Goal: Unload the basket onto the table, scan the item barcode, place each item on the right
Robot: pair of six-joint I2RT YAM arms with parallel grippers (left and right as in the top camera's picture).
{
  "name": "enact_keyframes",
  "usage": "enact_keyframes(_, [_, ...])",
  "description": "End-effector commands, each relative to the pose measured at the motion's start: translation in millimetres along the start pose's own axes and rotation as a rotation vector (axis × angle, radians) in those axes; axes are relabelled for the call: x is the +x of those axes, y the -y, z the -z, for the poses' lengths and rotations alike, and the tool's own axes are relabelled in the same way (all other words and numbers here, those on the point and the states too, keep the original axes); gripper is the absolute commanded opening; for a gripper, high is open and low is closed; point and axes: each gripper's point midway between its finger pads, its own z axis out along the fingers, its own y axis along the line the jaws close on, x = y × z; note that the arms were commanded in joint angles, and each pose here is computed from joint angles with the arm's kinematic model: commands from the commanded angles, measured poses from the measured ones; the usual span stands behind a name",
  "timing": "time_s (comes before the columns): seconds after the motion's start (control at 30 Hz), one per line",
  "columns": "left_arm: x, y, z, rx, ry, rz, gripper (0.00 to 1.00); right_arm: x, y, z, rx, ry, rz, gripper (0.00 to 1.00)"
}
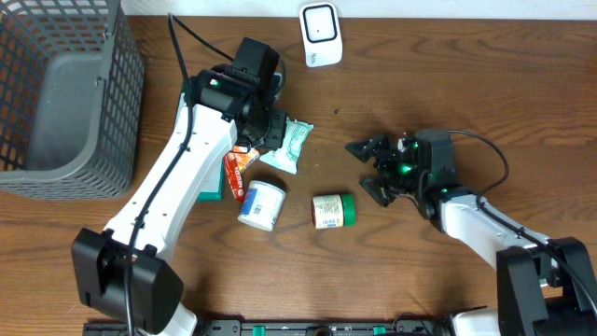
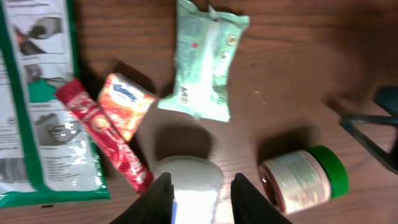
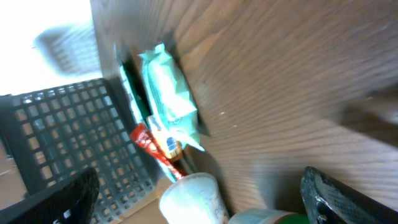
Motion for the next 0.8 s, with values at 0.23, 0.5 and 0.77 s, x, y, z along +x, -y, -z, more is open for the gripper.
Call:
enact_keyframes(0.23, [-2, -24, -2, -0.068, 0.004, 0.053, 0.34, 42, 7, 45, 0.251, 0.021, -0.039, 0.99])
enact_keyframes(0.5, [-3, -24, -2, -0.067, 0.007, 0.053, 0.36, 92, 48, 50, 0.472, 0.057, -0.252, 0.99])
enact_keyframes(0.77, [-3, -24, -2, -0.067, 0.006, 0.052, 0.38, 67, 35, 22, 0.394, 0.327, -0.231, 0.99])
